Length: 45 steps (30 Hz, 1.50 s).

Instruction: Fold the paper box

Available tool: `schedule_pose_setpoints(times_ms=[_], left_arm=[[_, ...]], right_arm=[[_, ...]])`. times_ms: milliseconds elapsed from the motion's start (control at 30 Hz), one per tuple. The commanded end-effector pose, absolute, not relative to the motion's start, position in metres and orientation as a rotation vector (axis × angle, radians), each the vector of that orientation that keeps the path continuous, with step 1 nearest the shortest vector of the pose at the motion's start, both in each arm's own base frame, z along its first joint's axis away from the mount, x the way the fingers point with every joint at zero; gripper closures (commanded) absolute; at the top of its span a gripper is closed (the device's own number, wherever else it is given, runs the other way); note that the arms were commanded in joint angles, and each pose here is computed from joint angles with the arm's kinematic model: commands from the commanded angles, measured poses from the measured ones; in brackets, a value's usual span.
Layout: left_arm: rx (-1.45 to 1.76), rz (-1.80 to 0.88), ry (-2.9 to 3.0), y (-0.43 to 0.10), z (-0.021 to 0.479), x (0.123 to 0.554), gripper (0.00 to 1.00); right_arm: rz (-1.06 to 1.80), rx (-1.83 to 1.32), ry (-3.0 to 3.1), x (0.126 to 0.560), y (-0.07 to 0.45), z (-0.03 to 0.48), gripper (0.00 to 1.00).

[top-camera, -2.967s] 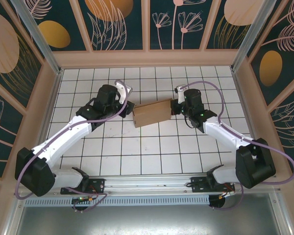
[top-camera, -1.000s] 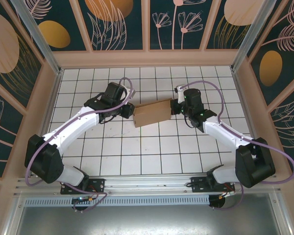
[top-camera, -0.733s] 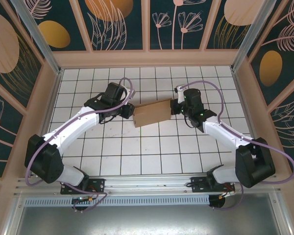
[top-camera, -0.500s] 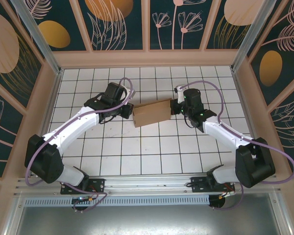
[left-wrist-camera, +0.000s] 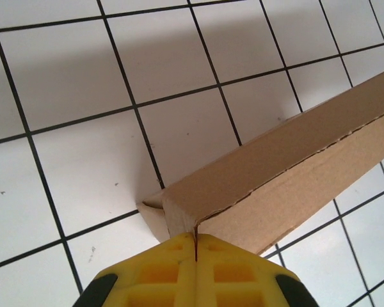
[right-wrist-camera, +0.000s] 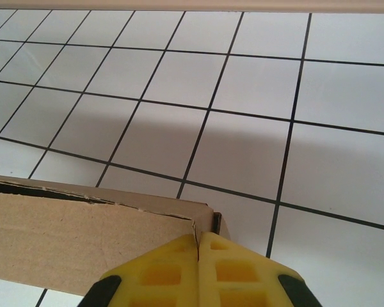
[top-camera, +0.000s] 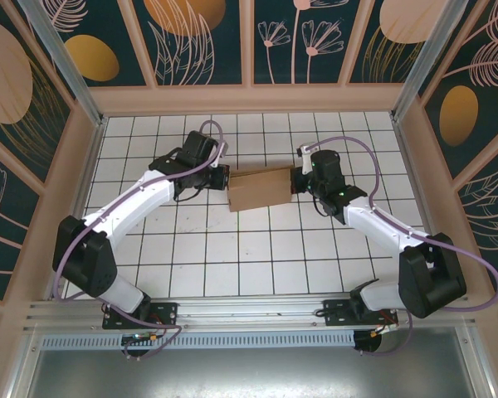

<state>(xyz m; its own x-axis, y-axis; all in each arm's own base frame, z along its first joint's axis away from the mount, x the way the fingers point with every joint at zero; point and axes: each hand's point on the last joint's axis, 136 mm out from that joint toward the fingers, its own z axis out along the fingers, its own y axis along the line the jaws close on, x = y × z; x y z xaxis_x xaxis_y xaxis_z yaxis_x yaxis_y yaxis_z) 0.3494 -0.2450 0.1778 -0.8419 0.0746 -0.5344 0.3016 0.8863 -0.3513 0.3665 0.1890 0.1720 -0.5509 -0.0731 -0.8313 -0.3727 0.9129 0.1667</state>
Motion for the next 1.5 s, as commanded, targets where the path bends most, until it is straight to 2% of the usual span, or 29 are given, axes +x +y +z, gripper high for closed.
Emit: schedule_pose_setpoints(times_ms=[0,1133,1467], left_arm=[[0.251,-0.778,2.529,-0.271,0.193,0.345,1.00],[0.033,-1.276,2.460,-0.278,0.228,0.361,1.00],[0.001,-1.246,2.518,-0.275,0.201,0.359,1.00]], right_arm=[[0.460,-0.376,2.229,0.351,0.205,0.150,1.00],[0.425,-0.391,2.235,0.353,0.203,0.142,1.00],[0.426,-0.398,2.226,0.353,0.204,0.142,1.00]])
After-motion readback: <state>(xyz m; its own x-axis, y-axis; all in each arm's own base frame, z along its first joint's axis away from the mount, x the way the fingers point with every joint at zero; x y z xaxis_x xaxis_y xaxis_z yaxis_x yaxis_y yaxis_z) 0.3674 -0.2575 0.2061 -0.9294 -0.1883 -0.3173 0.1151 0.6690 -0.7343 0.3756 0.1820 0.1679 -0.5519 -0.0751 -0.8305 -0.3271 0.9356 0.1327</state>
